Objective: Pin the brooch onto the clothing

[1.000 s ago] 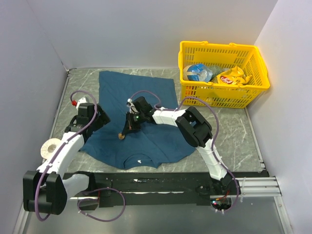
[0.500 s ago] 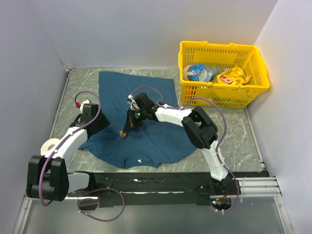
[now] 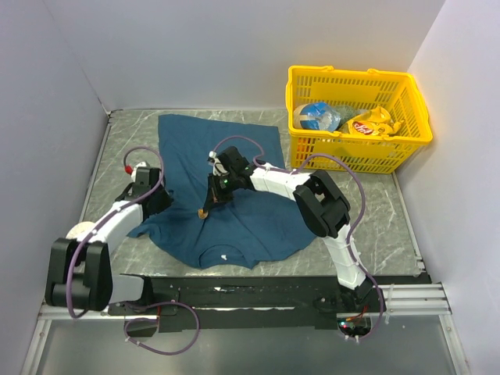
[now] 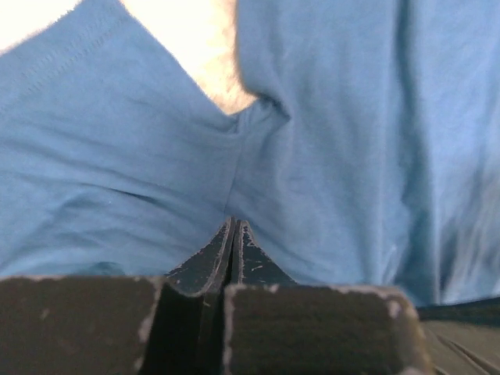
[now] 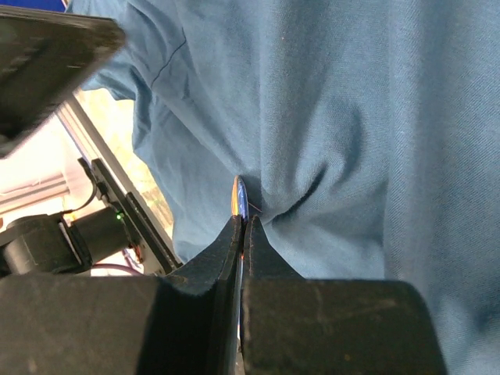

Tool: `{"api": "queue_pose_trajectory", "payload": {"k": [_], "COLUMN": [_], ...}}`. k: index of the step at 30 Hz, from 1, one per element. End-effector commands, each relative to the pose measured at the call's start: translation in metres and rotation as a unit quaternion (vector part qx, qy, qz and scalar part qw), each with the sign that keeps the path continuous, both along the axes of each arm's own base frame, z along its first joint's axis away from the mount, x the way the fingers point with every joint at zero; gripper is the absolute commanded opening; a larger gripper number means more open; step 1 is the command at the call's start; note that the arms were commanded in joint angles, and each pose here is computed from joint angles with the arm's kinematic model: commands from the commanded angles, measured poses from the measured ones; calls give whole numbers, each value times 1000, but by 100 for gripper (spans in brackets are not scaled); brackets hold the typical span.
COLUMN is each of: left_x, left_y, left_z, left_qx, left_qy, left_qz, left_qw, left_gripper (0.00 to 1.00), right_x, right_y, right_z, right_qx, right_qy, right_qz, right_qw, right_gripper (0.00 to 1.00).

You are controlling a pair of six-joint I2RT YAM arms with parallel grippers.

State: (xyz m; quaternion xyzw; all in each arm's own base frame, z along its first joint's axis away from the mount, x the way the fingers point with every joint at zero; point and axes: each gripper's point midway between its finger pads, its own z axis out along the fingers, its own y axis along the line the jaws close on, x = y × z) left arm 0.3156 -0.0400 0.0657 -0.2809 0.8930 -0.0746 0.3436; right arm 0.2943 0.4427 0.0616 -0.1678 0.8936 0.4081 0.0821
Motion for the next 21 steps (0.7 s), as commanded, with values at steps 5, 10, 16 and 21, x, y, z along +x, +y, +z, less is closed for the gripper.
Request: {"api": "queue_pose_trajectory", "payload": {"k": [5,10,16,21], "left_x": [2,-1,-11,-25], "left_y": [-4,5,21,36], "left_z": [-24,-36,-65,-75], "left_qx": [-7,12,49,87], "left_qy": [37,71,141,184], "left_qz": [3,24,64,95], "left_qw": [999,997,987,974], "left_gripper": [1,1,1,1], "right_x": [11,10,11,13], "right_y": [5,9,7,3], "right_z": [36,31,26,25], "right_qx": [22,20,4,-20], "right_qy": [-31,-24,-15,-22], "right_qz": [7,14,18,25], "right_qw": [999,999,1000,999], "right_gripper": [0,0,0,0]}}
